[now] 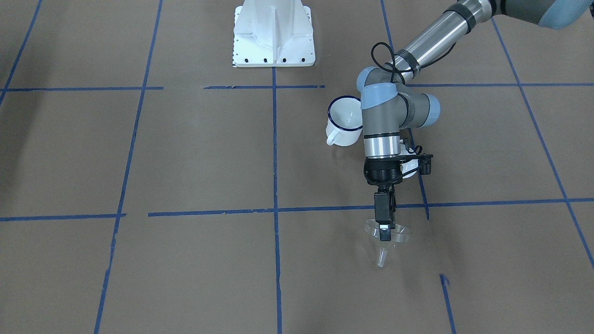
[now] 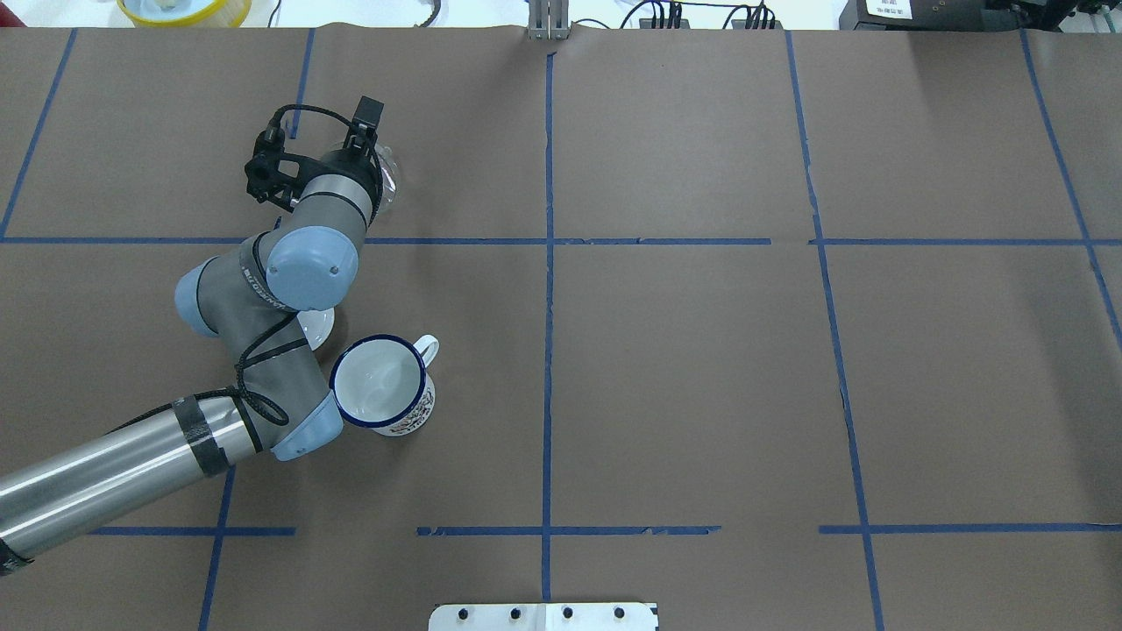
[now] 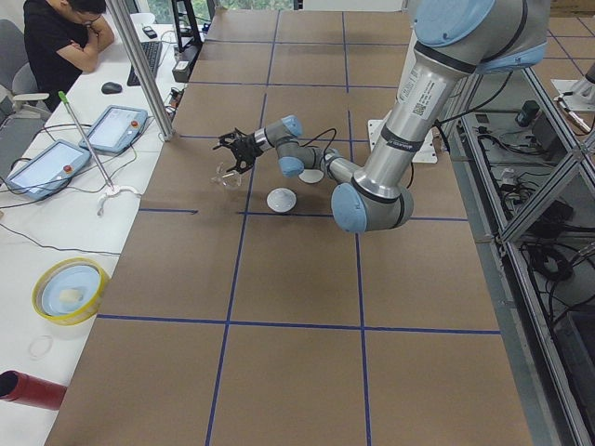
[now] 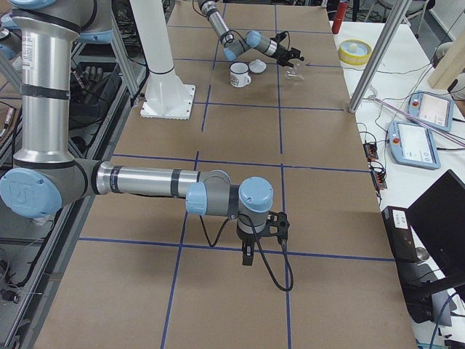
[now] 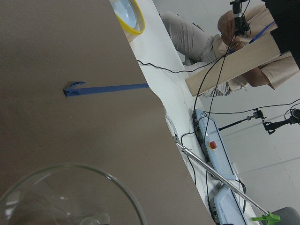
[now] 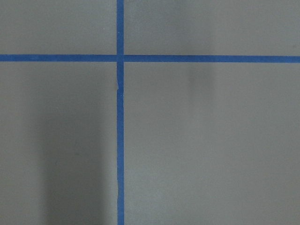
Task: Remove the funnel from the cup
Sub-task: 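Lower the funnel onto the table farther from the robot and open the left gripper, then move the left gripper over the white lid beside the mug, then lower the left gripper and grasp the white lid by its knob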
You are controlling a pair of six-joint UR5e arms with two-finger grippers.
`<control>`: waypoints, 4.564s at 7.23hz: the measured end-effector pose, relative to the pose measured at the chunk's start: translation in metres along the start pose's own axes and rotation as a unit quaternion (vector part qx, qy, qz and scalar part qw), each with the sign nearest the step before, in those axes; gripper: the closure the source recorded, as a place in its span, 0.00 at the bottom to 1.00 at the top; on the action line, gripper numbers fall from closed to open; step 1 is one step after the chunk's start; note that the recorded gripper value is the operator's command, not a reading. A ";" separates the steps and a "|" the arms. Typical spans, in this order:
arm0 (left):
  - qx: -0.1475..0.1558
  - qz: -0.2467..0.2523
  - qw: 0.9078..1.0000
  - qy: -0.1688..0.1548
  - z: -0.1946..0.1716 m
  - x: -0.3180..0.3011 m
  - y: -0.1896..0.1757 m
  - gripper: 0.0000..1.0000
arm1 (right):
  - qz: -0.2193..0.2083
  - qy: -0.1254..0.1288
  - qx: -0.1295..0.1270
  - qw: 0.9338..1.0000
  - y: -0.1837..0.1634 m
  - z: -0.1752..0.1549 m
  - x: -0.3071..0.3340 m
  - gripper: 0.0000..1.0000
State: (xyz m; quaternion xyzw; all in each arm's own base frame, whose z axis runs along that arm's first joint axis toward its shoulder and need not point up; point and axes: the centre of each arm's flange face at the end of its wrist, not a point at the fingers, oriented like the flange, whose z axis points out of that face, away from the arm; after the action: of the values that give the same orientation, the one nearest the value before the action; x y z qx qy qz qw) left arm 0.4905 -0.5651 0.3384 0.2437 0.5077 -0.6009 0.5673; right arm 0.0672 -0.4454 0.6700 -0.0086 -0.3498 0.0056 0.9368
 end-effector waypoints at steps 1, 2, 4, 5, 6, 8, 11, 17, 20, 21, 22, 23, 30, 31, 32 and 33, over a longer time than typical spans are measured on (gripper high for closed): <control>-0.009 0.023 1.000 0.002 -0.005 0.006 -0.001 0.00 | 0.000 0.000 0.000 1.000 0.000 0.000 0.000 0.00; -0.031 0.049 0.998 0.001 -0.016 0.017 -0.003 0.00 | 0.000 0.000 0.000 1.000 0.000 0.000 0.000 0.00; -0.084 0.099 0.991 -0.007 -0.053 0.014 -0.031 0.00 | 0.000 0.000 0.000 1.000 0.000 0.000 0.000 0.00; -0.114 0.134 0.984 -0.018 -0.078 0.011 -0.047 0.00 | 0.000 0.000 0.000 1.000 0.000 0.000 0.000 0.00; -0.154 0.177 0.971 -0.047 -0.099 0.014 -0.059 0.00 | 0.000 0.000 0.000 1.000 0.000 0.000 0.000 0.00; -0.247 0.272 0.922 -0.121 -0.119 0.035 -0.087 0.00 | 0.000 0.000 0.000 1.000 0.000 0.000 0.000 0.00; -0.353 0.419 0.820 -0.164 -0.119 0.029 -0.109 0.00 | 0.000 0.000 0.000 1.000 0.000 0.000 0.000 0.00; -0.421 0.481 0.737 -0.220 -0.081 -0.035 -0.105 0.01 | 0.000 0.000 0.000 1.000 0.000 0.000 0.000 0.00; -0.421 0.481 0.733 -0.233 -0.072 -0.047 -0.104 0.22 | 0.000 0.000 0.000 1.000 0.000 0.000 0.000 0.00; -0.422 0.481 0.732 -0.235 -0.071 -0.049 -0.104 0.28 | 0.000 0.000 0.000 1.000 0.000 0.000 0.000 0.00; -0.422 0.481 0.732 -0.235 -0.071 -0.050 -0.103 0.29 | 0.000 0.000 0.000 1.000 0.000 0.000 0.000 0.00; -0.423 0.481 0.731 -0.235 -0.072 -0.050 -0.102 0.30 | 0.000 0.000 0.000 1.000 0.000 0.000 0.000 0.00; -0.454 0.467 0.719 -0.244 -0.074 -0.063 -0.092 0.41 | 0.000 0.000 0.000 1.000 0.000 0.000 0.000 0.00; -0.454 0.467 0.718 -0.245 -0.074 -0.063 -0.092 0.45 | 0.000 0.000 0.000 1.000 0.000 0.000 0.000 0.00; -0.454 0.467 0.718 -0.245 -0.074 -0.063 -0.092 0.48 | 0.000 0.000 0.000 1.000 0.000 0.000 0.000 0.00; -0.454 0.467 0.718 -0.245 -0.074 -0.063 -0.092 0.52 | 0.000 0.000 0.000 1.000 0.000 0.000 0.000 0.00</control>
State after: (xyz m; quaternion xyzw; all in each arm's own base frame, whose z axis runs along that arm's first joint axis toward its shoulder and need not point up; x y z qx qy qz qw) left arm 0.3993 -0.4867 0.3968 0.0075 0.3848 0.0048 0.9230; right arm 0.0671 -0.4454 0.6700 -0.0086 -0.3498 0.0055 0.9368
